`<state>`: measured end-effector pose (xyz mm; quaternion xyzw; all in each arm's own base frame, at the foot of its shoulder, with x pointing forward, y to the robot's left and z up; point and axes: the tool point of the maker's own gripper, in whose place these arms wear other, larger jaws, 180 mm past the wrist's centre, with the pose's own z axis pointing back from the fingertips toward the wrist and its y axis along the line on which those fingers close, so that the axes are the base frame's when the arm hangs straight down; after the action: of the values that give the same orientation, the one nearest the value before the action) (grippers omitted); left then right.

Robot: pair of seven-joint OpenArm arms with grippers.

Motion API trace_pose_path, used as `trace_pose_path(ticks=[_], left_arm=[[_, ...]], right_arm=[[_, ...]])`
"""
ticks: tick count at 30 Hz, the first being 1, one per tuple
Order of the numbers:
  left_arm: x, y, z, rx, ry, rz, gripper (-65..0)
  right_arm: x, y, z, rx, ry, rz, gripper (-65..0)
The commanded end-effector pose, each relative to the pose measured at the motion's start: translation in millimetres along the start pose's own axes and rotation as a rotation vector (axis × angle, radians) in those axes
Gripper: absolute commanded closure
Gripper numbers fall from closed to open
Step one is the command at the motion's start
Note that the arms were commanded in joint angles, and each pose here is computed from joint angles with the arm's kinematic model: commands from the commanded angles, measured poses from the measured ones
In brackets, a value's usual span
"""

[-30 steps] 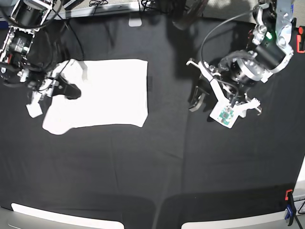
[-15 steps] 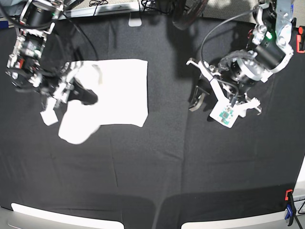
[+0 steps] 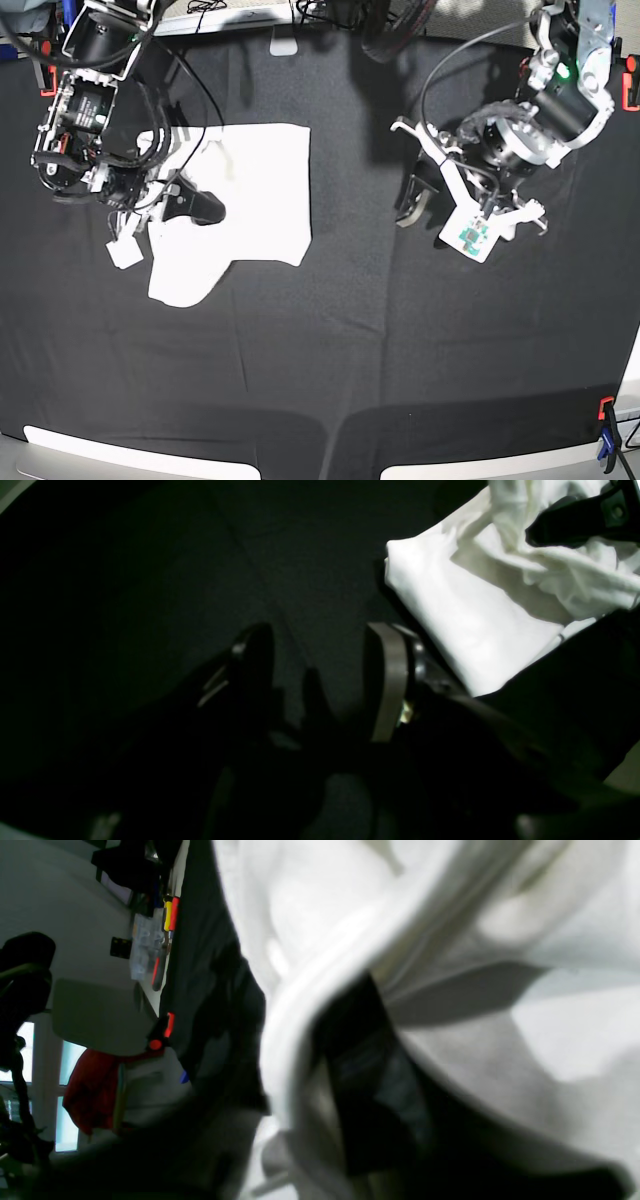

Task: Layout the t-shirt on the table in an organized manner, then fold the t-shirt properly
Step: 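Press and tuck the folded bundle edges with both grippers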

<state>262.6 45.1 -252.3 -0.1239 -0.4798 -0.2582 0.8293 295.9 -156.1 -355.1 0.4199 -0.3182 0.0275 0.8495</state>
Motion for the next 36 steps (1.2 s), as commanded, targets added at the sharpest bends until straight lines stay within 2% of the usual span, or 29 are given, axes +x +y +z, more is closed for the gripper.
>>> trace_pose_path(ticks=[1,3,10,19,22,26,31,36], left_arm=[[12,2,3,0.006,-0.047,-0.010,-26.9],[12,2,3,0.006,-0.047,-0.010,-26.9],[12,2,3,0.006,-0.046,-0.010,-26.9],[12,2,3,0.006,-0.047,-0.010,-26.9],[12,2,3,0.006,-0.046,-0.010,-26.9],[12,2,3,0.006,-0.046,-0.010,-26.9],[12,2,3,0.006,-0.046,-0.010,-26.9],[12,2,3,0.006,-0.046,-0.010,-26.9]], right_arm=[[21,8,6,0.016,-0.057,0.046,-25.3],[27,13,8,0.012,-0.066,0.076,-29.3],[53,41,20,-0.014,-0.112,0.240,-29.3],[41,47,8,0.011,-0.109,0.210,-29.3],[25,61,-13,0.064,-0.079,0.186,-29.2],[-6,95,-50,0.169,0.015,0.185,-29.2],[-38,121,-88,0.198,0.164,0.246,-29.2],[-31,132,-94,0.223,0.172,0.291,-29.2]])
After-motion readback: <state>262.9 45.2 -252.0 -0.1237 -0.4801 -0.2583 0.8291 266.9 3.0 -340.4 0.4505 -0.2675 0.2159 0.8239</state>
